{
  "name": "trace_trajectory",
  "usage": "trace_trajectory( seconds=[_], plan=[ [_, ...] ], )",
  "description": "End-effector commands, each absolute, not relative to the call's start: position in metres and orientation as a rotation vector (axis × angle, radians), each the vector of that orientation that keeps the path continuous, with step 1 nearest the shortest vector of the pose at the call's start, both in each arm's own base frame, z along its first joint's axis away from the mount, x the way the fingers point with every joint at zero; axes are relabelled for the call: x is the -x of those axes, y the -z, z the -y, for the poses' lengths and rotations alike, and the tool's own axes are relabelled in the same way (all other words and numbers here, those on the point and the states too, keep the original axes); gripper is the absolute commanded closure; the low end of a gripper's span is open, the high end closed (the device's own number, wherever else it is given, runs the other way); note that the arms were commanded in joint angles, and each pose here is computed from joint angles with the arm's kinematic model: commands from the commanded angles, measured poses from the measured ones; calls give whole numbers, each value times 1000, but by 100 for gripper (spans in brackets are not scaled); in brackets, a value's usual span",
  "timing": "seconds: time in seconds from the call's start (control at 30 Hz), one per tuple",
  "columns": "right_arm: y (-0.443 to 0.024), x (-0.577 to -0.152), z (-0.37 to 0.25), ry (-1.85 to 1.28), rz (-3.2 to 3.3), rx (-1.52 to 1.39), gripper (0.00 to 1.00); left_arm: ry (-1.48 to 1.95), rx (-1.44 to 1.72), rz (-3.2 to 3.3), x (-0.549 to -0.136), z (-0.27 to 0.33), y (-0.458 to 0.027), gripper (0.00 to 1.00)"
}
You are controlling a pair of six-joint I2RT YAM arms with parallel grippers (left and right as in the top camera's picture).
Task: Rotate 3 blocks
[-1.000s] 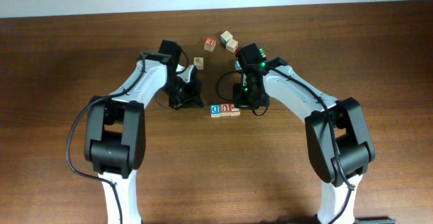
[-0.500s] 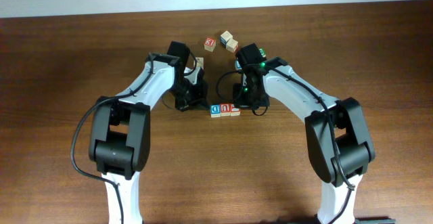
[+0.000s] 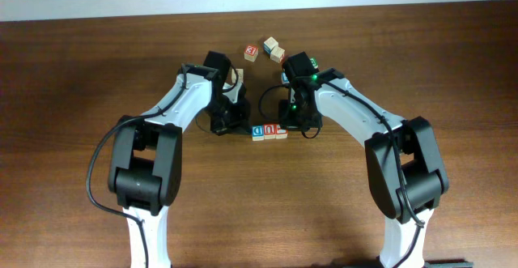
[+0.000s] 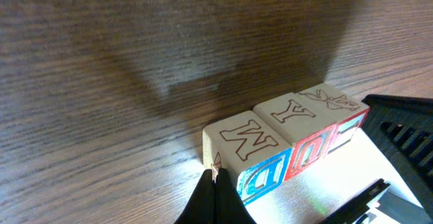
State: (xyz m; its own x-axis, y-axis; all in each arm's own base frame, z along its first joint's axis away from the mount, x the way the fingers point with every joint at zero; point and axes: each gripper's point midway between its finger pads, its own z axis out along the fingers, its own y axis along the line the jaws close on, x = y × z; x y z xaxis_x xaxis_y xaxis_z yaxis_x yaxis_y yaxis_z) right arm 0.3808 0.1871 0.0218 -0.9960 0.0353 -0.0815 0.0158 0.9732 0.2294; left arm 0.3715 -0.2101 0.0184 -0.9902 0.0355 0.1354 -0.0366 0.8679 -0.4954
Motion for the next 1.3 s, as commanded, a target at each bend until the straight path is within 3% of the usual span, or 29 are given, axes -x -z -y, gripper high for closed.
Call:
trace_trajectory(
  seconds=[0.0,1.27],
  plan=[
    [-17,-378,-185,-358,-3052,-46,92,-762,32,2914,-373,211,-18,100],
    [-44,-377,-220,-614,-2979,98,96,-810,107,2950,-379,229,-20,100]
  ],
)
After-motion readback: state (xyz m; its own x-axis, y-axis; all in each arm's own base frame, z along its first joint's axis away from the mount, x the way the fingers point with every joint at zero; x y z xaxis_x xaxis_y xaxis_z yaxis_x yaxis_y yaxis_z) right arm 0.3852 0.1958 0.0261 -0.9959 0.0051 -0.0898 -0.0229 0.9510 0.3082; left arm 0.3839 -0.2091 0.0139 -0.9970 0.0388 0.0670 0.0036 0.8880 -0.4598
